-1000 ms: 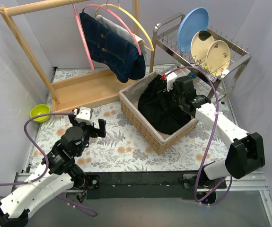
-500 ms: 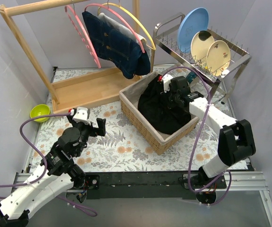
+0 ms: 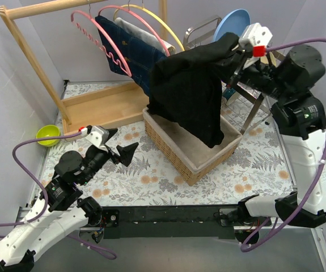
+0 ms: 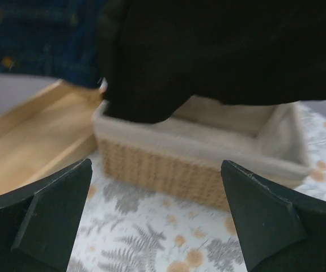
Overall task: Place the skirt on the hanger
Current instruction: Grab the skirt from the pile, then move the skirt to the center of the board
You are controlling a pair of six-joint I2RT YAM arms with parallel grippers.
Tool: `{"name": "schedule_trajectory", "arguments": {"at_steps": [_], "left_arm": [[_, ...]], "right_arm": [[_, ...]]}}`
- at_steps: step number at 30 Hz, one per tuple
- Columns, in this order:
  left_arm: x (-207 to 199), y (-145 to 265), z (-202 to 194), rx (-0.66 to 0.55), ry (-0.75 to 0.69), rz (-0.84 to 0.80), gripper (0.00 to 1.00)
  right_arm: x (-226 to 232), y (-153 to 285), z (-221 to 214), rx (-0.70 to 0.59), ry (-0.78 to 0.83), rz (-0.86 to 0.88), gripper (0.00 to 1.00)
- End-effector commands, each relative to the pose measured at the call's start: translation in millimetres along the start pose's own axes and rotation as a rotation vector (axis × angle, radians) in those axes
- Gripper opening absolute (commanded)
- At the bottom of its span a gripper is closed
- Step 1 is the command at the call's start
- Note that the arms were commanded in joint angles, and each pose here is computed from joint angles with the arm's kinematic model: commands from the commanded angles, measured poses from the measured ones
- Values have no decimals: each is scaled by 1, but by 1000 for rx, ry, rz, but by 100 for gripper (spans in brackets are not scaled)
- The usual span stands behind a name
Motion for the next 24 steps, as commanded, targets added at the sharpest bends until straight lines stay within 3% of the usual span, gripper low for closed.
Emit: {"name": "schedule_trajectory", "arguments": {"at_steps": [1,5,9,15,24], "left_arm": [[-26,3,68,-191,-51,-250,98],[-40,0,114,-260,-93,-379,98],[-45,-10,129,-257,-133,-415,98],[-54,-40,109,-152,-169,-468,98],[-56,-77,122,-148,-235,-454,98]], "right_arm": [[24,2,47,-125,-30,227,1],[33,-3,65,-188,-77,349,1],[48,-4,65,-186,-169,511,1],[61,1,74,-202,-224,650,1],[81,-1,62,-178,-327,821,1]]}}
Point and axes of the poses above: each gripper's point midway between its finger pads, its own y axis back along the fingers, its own x axis along the line the jaws close on, z = x × y, the point moved 6 cm from there along y, back along the fingers, and after that the axes turned 5 degrees about -y, right-handed, at the moved point
